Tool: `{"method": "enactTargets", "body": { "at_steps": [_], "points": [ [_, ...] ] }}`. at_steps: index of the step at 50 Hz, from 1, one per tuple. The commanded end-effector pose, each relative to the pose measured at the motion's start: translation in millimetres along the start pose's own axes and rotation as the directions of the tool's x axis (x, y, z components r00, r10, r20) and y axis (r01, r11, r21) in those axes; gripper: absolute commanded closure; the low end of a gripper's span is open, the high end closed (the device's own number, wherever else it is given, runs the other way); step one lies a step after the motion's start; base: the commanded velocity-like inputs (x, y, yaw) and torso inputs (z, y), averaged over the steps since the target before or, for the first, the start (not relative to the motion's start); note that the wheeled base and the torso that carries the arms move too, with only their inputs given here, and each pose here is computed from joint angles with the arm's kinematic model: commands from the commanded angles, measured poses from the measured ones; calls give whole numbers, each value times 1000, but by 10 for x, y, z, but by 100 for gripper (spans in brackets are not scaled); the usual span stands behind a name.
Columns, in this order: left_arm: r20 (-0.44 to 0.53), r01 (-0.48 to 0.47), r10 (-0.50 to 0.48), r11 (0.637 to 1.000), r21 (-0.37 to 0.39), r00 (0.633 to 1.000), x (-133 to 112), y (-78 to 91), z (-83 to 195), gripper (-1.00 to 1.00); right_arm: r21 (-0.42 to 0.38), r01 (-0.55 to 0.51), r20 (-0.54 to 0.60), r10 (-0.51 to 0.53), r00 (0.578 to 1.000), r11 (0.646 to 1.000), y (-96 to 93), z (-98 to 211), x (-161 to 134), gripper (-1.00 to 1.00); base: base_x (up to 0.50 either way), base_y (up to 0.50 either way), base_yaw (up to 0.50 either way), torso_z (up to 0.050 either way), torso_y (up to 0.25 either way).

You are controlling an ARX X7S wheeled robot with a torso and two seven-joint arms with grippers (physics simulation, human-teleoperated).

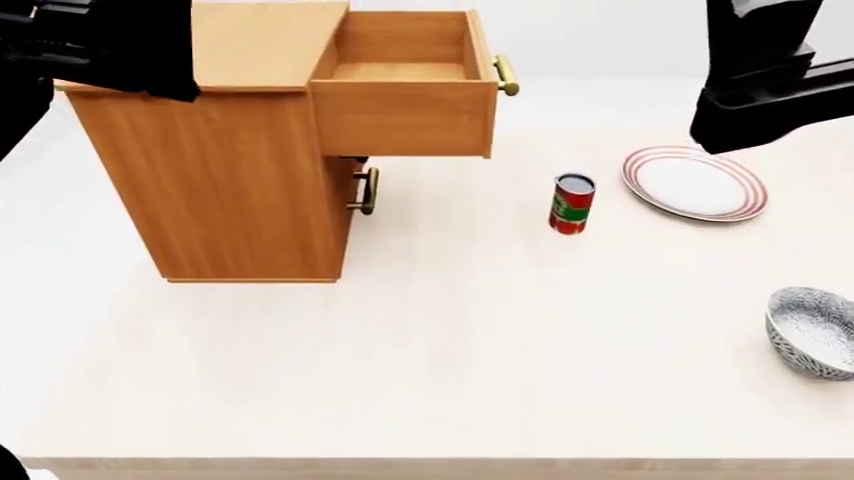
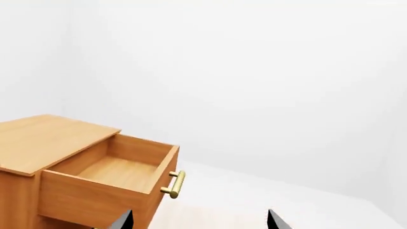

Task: Put the bowl in the top drawer of the cabinet.

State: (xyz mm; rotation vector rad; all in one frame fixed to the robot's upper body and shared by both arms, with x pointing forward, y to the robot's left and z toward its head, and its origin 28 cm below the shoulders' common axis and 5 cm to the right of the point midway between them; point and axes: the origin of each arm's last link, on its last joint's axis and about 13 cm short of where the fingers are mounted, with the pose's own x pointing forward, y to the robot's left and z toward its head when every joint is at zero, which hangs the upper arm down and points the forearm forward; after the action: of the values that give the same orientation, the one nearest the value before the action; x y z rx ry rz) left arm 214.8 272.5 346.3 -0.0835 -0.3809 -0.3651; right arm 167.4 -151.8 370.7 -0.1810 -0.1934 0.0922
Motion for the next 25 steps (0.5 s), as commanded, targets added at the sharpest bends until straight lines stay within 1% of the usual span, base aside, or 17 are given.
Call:
{"method": "enactTargets", "body": {
  "at_steps": [1,7,15,25],
  "points": [
    [12,2,-2,1000,0,1000,-8,-15,41,-100,0,8,3,-8,1000,1000,-34,49,3,-100,211,94,0,0,0],
    [19,0,0,1000,2,1000,79,16,4,-100,-7,14,6,-14,1000,1000,-50,76,20,-100,225,12,0,0,0],
    [28,2,-2,1000,5,1000,190,50,-53,-100,-11,7,6,-7,1000,1000,-46,84,29,-100,298,0,0,0,0],
    [36,8,-9,1000,19,999,170,28,22,-100,-17,-2,3,2,1000,1000,-40,102,29,-100,307,0,0,0,0]
  ]
}}
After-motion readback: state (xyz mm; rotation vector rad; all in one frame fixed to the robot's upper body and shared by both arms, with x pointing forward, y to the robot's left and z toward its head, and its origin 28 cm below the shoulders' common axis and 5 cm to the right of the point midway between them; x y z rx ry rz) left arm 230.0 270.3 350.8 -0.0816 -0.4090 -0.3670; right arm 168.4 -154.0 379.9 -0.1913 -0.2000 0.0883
